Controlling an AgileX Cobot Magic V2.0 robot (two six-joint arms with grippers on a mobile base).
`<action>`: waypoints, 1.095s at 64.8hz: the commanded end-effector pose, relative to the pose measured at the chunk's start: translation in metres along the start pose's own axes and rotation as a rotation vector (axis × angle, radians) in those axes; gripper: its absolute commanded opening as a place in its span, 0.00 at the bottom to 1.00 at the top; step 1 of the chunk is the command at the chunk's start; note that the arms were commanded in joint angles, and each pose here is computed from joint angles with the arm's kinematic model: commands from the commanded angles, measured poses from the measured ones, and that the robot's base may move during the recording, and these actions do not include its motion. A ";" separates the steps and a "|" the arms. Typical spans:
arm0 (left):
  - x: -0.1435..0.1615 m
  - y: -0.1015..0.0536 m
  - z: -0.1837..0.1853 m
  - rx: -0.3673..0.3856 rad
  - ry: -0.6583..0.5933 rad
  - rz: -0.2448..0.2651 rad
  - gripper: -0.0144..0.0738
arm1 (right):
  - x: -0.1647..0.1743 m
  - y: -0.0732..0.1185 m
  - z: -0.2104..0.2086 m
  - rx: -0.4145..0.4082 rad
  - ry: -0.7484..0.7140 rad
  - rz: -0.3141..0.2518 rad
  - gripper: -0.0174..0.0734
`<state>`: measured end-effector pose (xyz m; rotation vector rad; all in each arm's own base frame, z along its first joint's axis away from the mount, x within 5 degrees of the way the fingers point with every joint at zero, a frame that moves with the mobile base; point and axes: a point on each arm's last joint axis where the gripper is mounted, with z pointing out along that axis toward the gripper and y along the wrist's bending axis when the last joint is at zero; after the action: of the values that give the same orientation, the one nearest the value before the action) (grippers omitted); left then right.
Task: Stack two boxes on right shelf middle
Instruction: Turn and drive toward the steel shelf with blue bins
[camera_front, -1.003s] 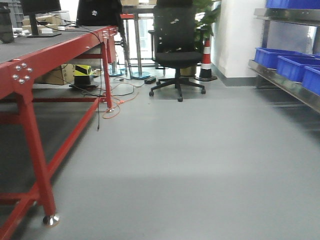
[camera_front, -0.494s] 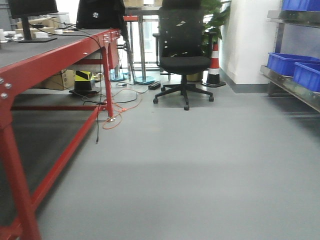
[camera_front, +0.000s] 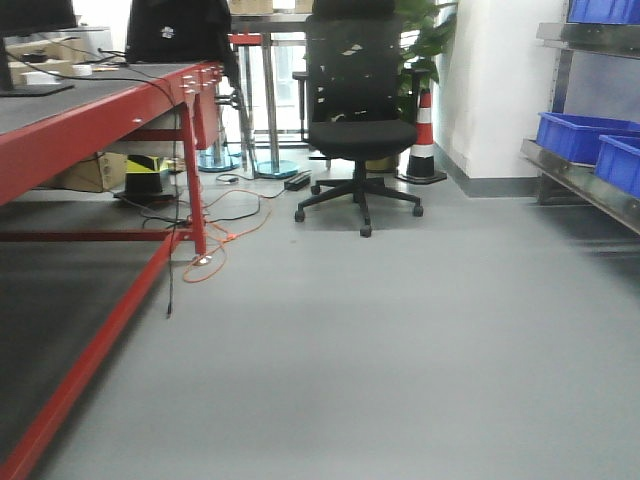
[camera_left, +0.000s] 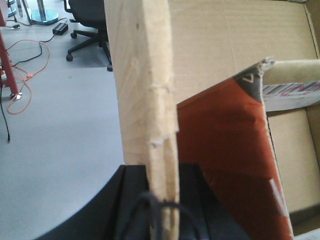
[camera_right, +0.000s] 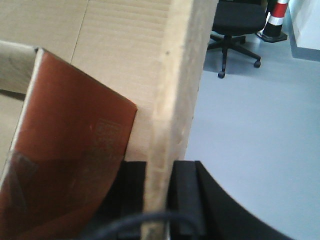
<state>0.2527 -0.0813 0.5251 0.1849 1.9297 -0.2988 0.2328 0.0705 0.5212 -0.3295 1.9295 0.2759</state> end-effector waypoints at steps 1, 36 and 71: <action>-0.010 0.002 -0.009 -0.018 -0.091 0.021 0.04 | -0.007 -0.004 -0.007 0.043 -0.061 -0.033 0.02; -0.010 0.002 -0.009 -0.018 -0.091 0.021 0.04 | -0.007 -0.004 -0.007 0.043 -0.061 -0.033 0.02; -0.010 0.002 -0.009 -0.018 -0.091 0.021 0.04 | -0.007 -0.004 -0.006 0.043 -0.060 -0.033 0.02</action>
<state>0.2527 -0.0813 0.5251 0.1849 1.9297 -0.2988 0.2330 0.0705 0.5212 -0.3294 1.9291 0.2759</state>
